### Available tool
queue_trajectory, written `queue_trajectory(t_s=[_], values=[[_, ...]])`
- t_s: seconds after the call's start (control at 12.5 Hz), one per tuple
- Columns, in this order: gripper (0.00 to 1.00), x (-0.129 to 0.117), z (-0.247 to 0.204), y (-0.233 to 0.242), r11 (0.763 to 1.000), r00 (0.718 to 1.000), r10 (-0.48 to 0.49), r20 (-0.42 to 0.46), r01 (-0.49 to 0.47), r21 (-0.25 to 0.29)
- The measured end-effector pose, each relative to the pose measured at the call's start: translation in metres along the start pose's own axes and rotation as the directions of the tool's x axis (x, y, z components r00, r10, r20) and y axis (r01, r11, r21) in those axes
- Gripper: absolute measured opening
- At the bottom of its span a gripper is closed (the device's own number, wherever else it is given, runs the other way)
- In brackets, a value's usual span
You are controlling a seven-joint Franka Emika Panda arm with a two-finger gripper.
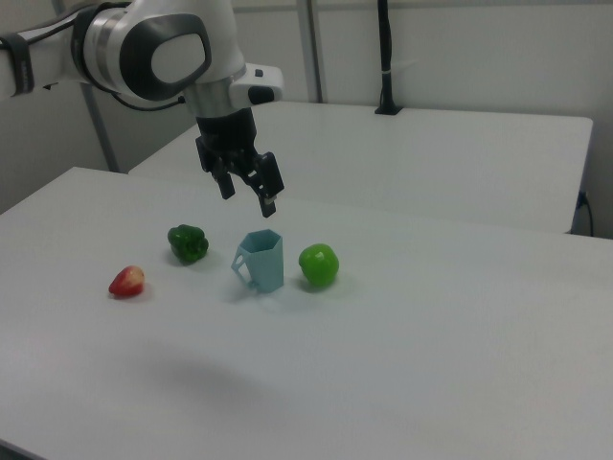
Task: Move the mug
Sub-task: 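Lower the gripper toward the rim of the light-blue mug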
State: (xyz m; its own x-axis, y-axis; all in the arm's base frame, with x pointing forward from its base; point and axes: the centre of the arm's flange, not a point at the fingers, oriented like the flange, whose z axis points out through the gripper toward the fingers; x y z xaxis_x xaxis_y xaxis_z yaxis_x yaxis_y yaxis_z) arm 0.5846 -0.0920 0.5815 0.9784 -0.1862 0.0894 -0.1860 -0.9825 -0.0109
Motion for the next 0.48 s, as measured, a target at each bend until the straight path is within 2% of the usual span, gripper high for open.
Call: queue_trajectory(t_s=[0.48], values=[[1.0,-0.0048,0.0022,-0.0038,1.0,0.999,-0.007,0.037,0.007,0.0]])
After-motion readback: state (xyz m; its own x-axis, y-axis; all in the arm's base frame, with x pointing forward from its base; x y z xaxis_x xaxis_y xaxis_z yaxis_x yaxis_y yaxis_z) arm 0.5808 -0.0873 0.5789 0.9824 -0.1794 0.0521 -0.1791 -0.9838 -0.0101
